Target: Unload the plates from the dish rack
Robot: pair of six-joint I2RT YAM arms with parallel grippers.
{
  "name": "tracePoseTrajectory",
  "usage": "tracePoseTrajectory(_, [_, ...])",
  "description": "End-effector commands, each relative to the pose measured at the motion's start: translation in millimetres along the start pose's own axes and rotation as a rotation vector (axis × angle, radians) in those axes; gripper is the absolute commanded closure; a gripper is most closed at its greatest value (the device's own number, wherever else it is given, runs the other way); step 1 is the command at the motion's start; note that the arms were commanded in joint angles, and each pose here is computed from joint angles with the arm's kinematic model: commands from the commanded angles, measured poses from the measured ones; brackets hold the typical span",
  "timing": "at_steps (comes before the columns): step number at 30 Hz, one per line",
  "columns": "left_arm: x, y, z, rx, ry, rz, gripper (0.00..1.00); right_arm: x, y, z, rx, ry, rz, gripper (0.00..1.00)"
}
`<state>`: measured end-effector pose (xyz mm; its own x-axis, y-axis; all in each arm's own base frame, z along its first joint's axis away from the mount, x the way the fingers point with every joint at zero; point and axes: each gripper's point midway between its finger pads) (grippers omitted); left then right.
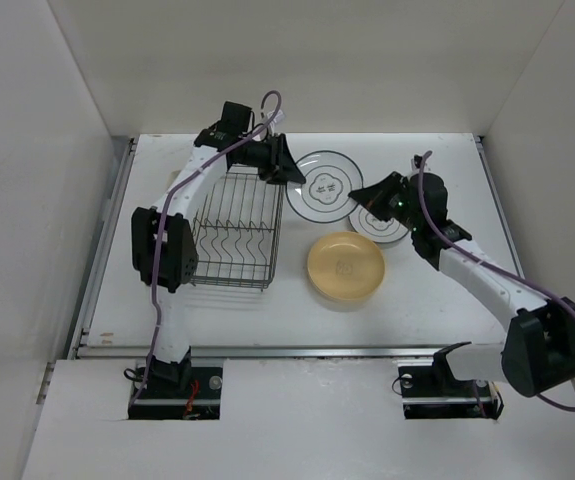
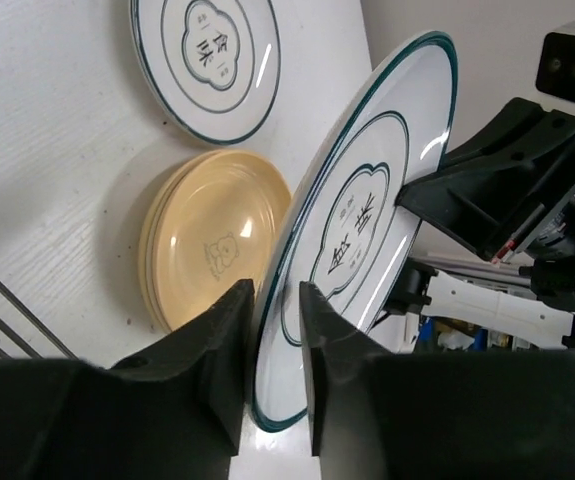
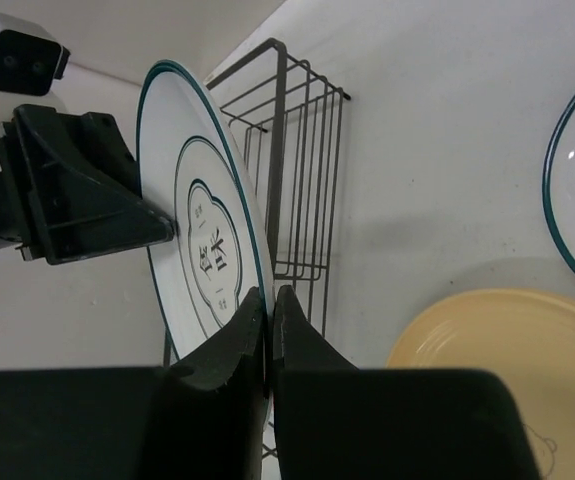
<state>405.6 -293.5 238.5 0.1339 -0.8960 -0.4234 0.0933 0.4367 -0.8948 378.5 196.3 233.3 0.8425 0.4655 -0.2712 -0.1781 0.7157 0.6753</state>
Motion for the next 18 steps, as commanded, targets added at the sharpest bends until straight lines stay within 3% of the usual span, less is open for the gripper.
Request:
tracePoseTrajectory(1, [-7, -43, -21, 0.079, 0.038, -0.051, 0.78, 1, -18, 2, -0.034, -0.025, -0.104, 1.0])
tracePoseTrajectory(2, [-10, -34, -24, 0.097, 0.04, 0.001, 0.65, -2, -23, 4, -0.033, -0.039, -0.138, 1.0])
tracePoseTrajectory(5, [-18, -17, -9, 0.178, -0.054, 0.19, 0.51, -12, -33, 16, -0.014, -0.09, -0.208, 1.0])
tracePoseTrajectory(6, [-22, -10, -9, 0.178, -0.061, 0.239, 0.37, -16, -32, 20, -0.015, -0.106, -0.215, 1.0])
tracePoseTrajectory(10, [-30, -4, 0, 0.199, -0.117, 0.312, 0.17, -26, -47, 29, -0.001, -0.141, -0.287, 1.0])
tracePoseTrajectory(14, [-40, -1, 9, 0.224, -0.177, 0.376, 0.0, -38, -59, 37, 0.021, -0.184, -0.364, 1.0])
tracePoseTrajectory(18, [-54, 5, 18, 0.266, -0.243, 0.487, 0.0, -47, -83, 42, 0.039, -0.218, -0.445, 1.0])
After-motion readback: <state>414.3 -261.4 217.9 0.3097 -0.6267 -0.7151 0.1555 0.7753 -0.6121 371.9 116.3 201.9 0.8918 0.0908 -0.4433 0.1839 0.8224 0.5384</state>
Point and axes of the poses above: each gripper's point midway between its finger pads, its own x axis out along the fingers, its own y axis along the line the jaws close on, z = x × y, and after that the axes turned 13 degrees about -x, right-handed
